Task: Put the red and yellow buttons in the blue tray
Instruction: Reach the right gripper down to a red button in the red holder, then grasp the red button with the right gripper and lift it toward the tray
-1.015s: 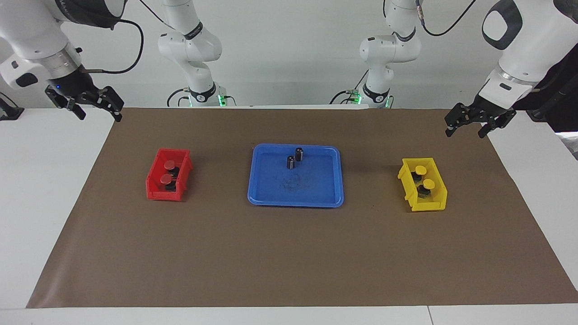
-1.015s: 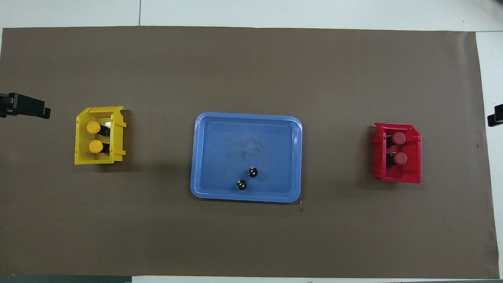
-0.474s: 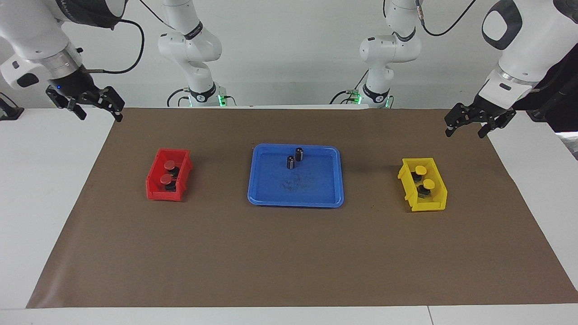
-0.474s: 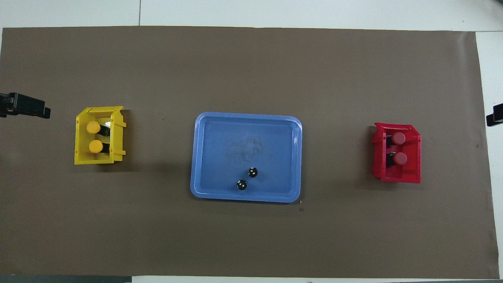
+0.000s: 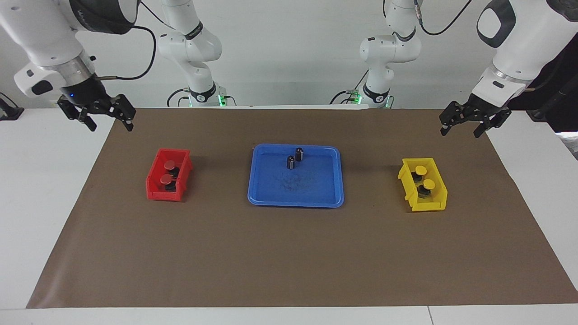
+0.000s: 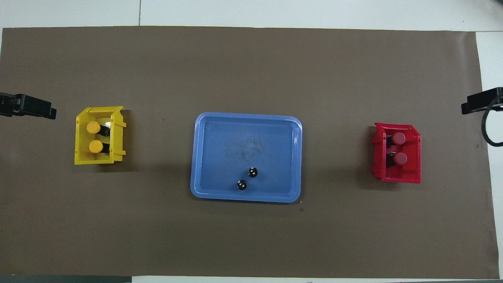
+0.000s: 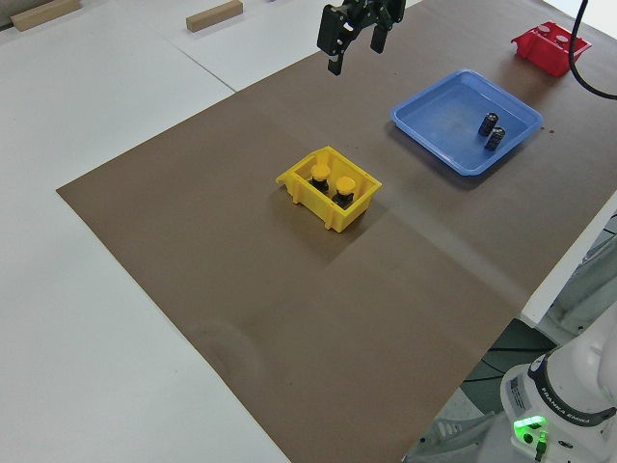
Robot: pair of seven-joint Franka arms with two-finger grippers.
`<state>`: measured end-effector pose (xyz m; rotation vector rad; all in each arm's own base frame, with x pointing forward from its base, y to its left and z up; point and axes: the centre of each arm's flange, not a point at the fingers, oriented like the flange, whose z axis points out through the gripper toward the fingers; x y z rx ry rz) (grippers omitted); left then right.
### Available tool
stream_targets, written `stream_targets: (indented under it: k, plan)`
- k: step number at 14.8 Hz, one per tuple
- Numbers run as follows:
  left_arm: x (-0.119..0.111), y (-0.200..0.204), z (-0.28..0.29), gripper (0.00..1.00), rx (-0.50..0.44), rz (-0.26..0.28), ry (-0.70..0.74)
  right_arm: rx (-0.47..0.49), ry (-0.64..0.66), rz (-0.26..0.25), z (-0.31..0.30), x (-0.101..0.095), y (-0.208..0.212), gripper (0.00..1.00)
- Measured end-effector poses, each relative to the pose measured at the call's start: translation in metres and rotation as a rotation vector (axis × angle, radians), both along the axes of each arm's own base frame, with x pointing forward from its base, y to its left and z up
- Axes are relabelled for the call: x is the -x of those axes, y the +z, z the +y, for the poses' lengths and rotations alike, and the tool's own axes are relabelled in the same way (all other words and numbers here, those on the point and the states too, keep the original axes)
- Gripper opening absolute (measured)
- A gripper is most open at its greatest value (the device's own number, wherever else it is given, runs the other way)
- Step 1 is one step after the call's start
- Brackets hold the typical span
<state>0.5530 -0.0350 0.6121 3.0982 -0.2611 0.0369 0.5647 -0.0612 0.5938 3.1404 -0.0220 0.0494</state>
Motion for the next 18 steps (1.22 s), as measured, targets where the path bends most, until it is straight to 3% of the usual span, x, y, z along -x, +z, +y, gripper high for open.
stream_targets:
  k: [3,5,6,10,14,18]
  plan:
    - [0.002,0.002,-0.014,1.00,0.000,-0.004,-0.025,-0.005,-0.010,-0.014,0.013,-0.012,-0.057,0.96]
    - [0.002,0.002,-0.017,1.00,0.000,-0.004,-0.031,-0.006,-0.012,-0.017,0.023,-0.018,-0.095,0.86]
    - [0.002,0.002,-0.016,1.00,0.000,-0.004,-0.029,-0.006,-0.012,-0.022,0.025,-0.019,-0.114,0.86]
    - [0.002,0.002,-0.005,1.00,0.000,-0.003,-0.009,-0.032,-0.019,-0.021,0.041,-0.010,-0.190,0.78]
    - [0.001,0.002,0.012,1.00,0.000,-0.002,0.022,-0.033,-0.016,0.009,0.048,0.003,-0.221,0.75]
    - [0.001,0.002,0.014,1.00,0.000,-0.001,0.024,-0.031,-0.026,0.013,0.038,0.004,-0.223,0.74]
